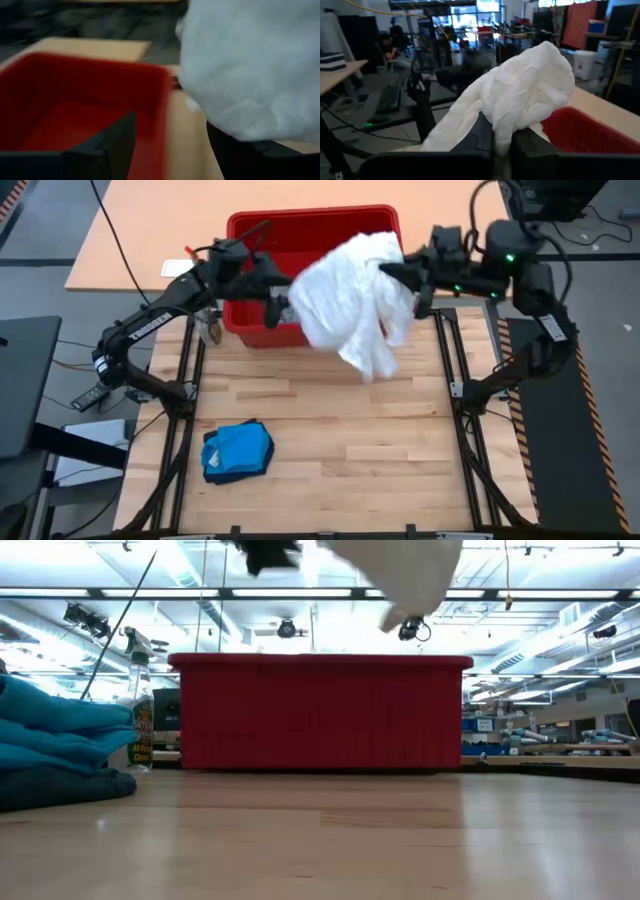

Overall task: Fold laundry
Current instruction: Fold the white shirt

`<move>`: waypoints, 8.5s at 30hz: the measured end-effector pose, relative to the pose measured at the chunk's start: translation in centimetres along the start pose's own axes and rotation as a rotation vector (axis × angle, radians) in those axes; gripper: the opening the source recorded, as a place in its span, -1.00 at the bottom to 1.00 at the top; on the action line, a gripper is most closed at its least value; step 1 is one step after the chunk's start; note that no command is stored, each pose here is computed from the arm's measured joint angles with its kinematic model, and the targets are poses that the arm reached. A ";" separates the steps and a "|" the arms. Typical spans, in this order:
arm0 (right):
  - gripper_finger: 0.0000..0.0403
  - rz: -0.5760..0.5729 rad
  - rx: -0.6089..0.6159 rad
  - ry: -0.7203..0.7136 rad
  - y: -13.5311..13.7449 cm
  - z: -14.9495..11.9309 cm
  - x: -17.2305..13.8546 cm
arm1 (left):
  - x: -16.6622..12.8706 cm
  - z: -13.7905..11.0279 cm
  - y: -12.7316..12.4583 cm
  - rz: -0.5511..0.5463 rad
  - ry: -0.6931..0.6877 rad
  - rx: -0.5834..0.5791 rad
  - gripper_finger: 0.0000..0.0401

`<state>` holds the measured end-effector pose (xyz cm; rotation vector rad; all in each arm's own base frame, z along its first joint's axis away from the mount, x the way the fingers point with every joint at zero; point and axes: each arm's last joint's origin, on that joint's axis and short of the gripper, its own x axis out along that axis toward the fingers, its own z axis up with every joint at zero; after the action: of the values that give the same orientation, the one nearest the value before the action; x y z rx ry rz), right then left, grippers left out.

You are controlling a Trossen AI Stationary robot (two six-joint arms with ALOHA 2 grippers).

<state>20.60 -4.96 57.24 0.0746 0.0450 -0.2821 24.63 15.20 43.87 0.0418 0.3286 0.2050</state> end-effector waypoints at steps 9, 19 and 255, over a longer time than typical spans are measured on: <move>-0.88 -0.010 -0.026 0.360 3.9 -5.1 0.8 | -1.6 -0.5 -3.9 -0.225 0.102 -0.121 0.21; -0.88 0.039 -0.011 0.505 5.3 -14.8 2.0 | -0.4 -0.9 -9.0 -0.267 0.237 -0.168 0.21; 0.05 -0.471 0.705 1.031 12.9 -31.6 -10.7 | -1.4 -20.0 -22.4 0.234 0.759 -0.936 0.15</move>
<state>12.90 12.83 27.25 0.9159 0.9993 -0.6976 21.15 -6.90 23.78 -0.9471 0.9554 0.5922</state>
